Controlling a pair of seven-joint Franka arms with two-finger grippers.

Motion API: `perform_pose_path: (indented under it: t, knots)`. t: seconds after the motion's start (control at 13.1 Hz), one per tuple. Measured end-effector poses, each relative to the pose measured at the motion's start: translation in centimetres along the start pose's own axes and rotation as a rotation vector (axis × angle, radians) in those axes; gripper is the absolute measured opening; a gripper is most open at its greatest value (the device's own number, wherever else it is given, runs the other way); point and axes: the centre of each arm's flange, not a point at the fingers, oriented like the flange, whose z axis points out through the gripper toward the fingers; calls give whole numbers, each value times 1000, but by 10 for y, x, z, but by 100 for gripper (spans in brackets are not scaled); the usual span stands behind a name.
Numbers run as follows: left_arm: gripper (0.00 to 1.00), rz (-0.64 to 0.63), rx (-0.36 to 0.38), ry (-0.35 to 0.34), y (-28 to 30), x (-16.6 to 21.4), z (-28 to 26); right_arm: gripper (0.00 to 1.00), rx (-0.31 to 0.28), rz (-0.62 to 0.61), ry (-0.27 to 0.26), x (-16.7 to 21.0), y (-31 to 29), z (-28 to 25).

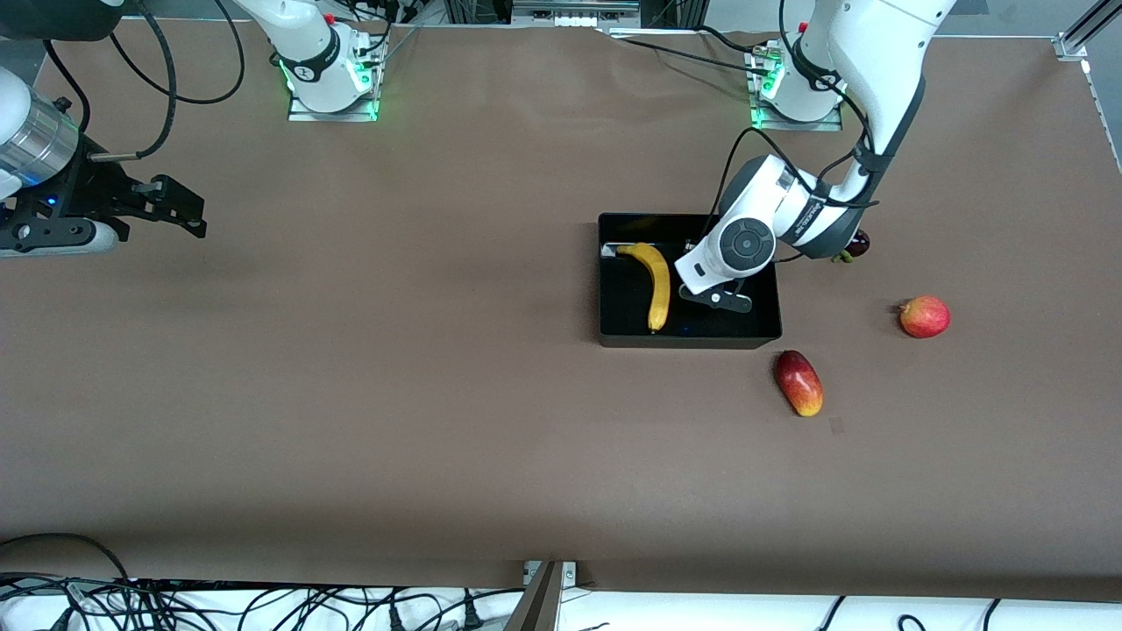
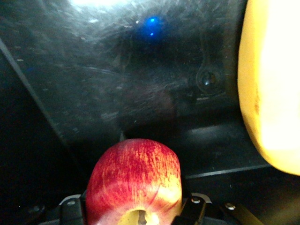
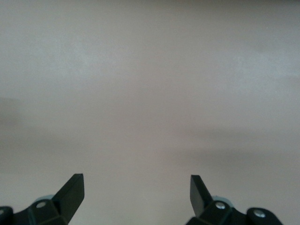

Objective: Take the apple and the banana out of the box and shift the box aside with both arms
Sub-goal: 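Close the left gripper on the red apple and lift it, then carry the apple out of the tray and set it on the table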

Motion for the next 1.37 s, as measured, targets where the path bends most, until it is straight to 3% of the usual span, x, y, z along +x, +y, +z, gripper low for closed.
perform_pose_path:
  t: [0.31, 0.53, 0.76, 0.92, 1.37]
  knots:
    - [66, -25, 26, -24, -13, -3, -103, 100, 0, 0, 0, 0, 0, 0]
    - [66, -65, 23, -26, -92, 3, -148, 100, 0, 0, 0, 0, 0, 0]
    - [66, -42, 49, -89, -179, 17, -105, 100, 0, 0, 0, 0, 0, 0]
    - [66, -11, 31, -99, -189, 26, -66, 100, 0, 0, 0, 0, 0, 0]
    - [66, 54, -27, -13, -217, 26, 16, 100, 0, 0, 0, 0, 0, 0]
